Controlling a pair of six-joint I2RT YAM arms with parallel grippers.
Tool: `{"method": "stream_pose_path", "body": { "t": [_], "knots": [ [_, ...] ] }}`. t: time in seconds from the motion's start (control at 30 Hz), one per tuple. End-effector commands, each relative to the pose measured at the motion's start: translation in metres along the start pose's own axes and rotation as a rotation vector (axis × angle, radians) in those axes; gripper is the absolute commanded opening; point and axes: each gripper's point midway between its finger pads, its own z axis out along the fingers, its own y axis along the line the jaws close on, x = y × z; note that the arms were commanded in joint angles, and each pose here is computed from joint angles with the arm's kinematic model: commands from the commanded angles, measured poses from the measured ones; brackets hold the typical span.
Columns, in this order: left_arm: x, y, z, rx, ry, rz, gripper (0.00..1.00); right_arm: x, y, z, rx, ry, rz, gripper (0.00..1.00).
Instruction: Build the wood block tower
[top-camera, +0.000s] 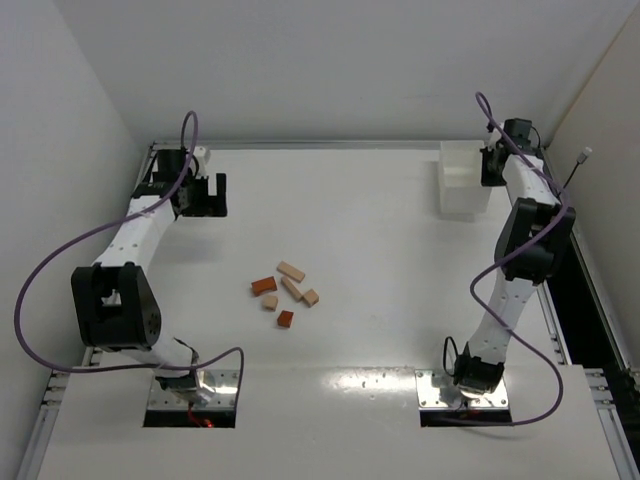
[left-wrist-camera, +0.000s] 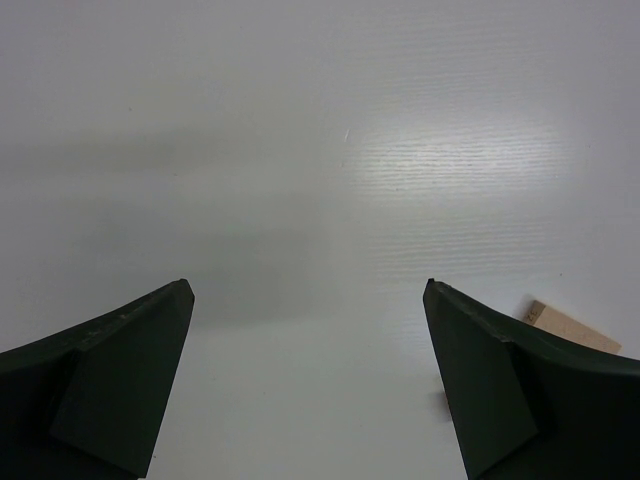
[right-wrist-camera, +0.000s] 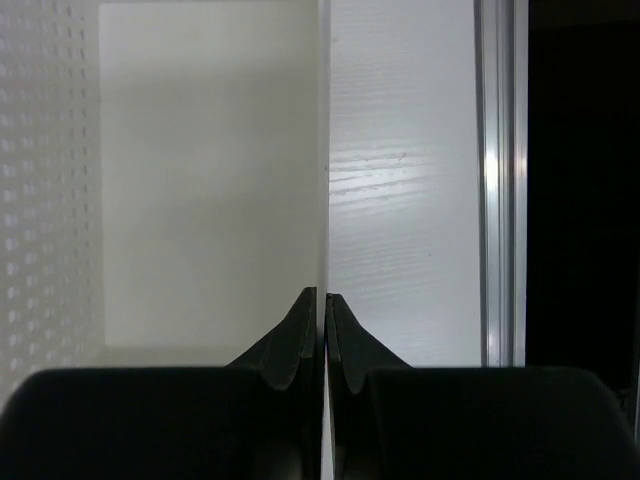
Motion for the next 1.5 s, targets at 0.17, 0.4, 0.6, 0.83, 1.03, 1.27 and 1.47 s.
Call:
{"method": "stream_pose_path", "body": {
  "t": [0.17,0.4,0.6,0.83,1.03,1.27,1.47],
  "knots": [
    [-0.002,-0.008,0.006,0.047,0.014,0.033,1.00,-0.015,-0.020,0.029,0.067,-0.056,0.021,0.17],
    [0.004,-0.003,0.010,0.019,0.033,0.032,1.00,-0.024,-0.015,0.019,0.047,-0.075,-0.025,0.64],
    [0.013,-0.003,0.008,0.019,0.044,0.021,1.00,-0.028,0.043,-0.067,-0.195,-0.222,-0.101,0.70],
    [0.028,-0.008,0.003,0.043,0.061,0.019,1.00,0.011,0.150,-0.193,-0.598,-0.327,-0.473,0.73],
    [0.040,-0.009,0.004,0.043,0.084,0.007,1.00,0.061,0.239,-0.243,-0.831,-0.254,-0.749,0.73],
    [0.037,-0.003,-0.005,0.006,0.061,0.020,1.00,0.117,0.322,-0.265,-1.035,-0.172,-1.032,0.88],
    [0.047,0.018,-0.009,-0.026,0.068,-0.038,1.00,0.153,0.385,-0.261,-1.131,-0.117,-1.242,0.99]
  ]
}}
